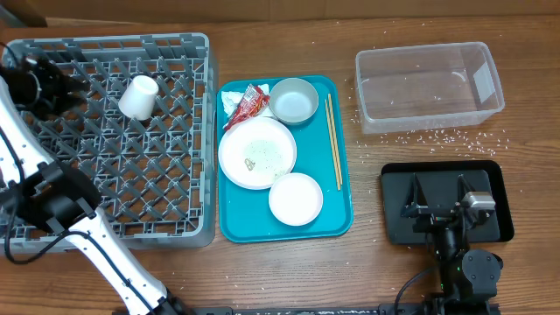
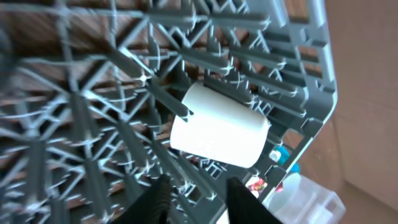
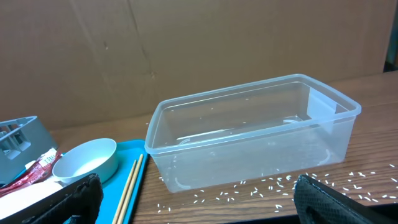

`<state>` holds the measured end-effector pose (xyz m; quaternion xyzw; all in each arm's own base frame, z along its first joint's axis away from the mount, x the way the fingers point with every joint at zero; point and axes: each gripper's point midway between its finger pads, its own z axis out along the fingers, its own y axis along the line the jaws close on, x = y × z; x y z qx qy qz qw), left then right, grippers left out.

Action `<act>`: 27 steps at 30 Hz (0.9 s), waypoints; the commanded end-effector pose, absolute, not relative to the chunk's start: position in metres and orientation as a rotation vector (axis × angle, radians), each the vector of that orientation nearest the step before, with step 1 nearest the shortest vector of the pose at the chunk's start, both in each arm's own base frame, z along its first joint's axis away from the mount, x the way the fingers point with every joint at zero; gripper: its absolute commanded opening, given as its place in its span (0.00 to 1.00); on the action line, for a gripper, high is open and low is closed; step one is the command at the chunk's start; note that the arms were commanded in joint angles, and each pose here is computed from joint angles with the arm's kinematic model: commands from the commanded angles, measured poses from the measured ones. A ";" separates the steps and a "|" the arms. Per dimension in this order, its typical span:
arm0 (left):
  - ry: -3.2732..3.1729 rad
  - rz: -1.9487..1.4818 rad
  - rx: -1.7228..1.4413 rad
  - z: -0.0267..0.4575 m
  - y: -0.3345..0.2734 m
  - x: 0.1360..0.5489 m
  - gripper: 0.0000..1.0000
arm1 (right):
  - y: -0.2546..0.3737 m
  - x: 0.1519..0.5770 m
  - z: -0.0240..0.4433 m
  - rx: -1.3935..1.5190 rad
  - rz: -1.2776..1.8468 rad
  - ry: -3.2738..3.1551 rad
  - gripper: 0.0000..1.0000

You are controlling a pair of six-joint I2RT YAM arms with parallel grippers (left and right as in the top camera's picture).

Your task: Sort waste into correct bins and load items into the dishwasher

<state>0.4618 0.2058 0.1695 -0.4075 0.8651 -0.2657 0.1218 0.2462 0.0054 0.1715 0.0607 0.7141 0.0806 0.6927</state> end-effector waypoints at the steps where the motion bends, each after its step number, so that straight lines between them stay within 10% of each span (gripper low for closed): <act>1: 2.488 -0.666 -1.102 0.197 0.208 0.467 0.19 | 0.003 0.246 0.170 0.139 0.166 1.591 1.00; 4: 2.508 -0.685 -0.798 0.218 0.174 0.484 0.04 | 0.003 0.246 0.170 0.139 0.166 1.591 1.00; 27: 2.882 0.472 -0.543 0.133 0.097 0.496 0.04 | 0.003 0.246 0.170 0.139 0.166 1.591 1.00</act>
